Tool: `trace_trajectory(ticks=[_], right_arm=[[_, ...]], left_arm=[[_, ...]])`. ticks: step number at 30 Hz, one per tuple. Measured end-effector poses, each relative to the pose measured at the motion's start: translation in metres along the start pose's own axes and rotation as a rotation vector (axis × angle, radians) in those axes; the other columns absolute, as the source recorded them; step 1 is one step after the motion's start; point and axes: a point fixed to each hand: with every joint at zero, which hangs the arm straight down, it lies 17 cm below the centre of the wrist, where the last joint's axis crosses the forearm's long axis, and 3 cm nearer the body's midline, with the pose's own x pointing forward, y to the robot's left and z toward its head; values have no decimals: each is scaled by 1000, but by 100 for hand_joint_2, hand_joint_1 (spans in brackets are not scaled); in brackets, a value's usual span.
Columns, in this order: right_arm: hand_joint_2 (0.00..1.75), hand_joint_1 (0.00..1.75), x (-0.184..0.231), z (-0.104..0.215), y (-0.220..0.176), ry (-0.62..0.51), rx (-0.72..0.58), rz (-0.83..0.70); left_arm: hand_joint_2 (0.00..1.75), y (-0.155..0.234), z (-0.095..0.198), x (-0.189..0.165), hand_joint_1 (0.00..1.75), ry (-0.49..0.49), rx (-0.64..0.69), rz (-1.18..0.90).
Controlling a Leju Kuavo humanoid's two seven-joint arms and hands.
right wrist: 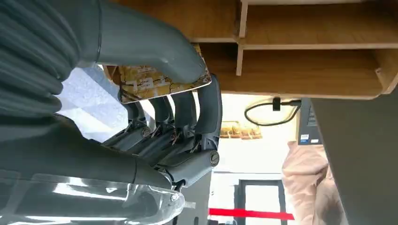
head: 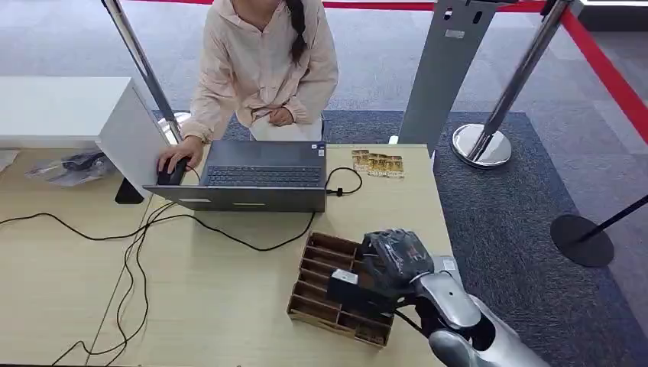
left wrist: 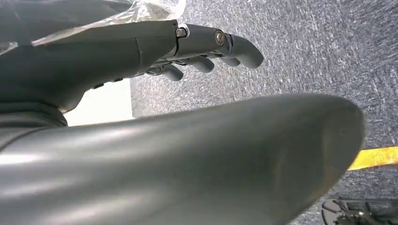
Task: Pass the card to the sensor for recognition and then transmit it.
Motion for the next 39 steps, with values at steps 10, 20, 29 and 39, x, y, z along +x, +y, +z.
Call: trace_trajectory(ticks=[10,20,29,39], right_arm=[[175,175,0,-4,-13,2,-37,5],[175,175,2,-9,-33,-1,-83,4],[175,175,8,-12,-73,-14,-164,15],[175,175,11,-11,-83,-20,-185,14]], left_arm=[[0,0,0,1,0,-5,2,-4],[0,0,0,1,0,-5,1,-7],[0,-1,0,0,0,-1,-4,-9],[0,-1,0,0,0,-1,-4,-10]])
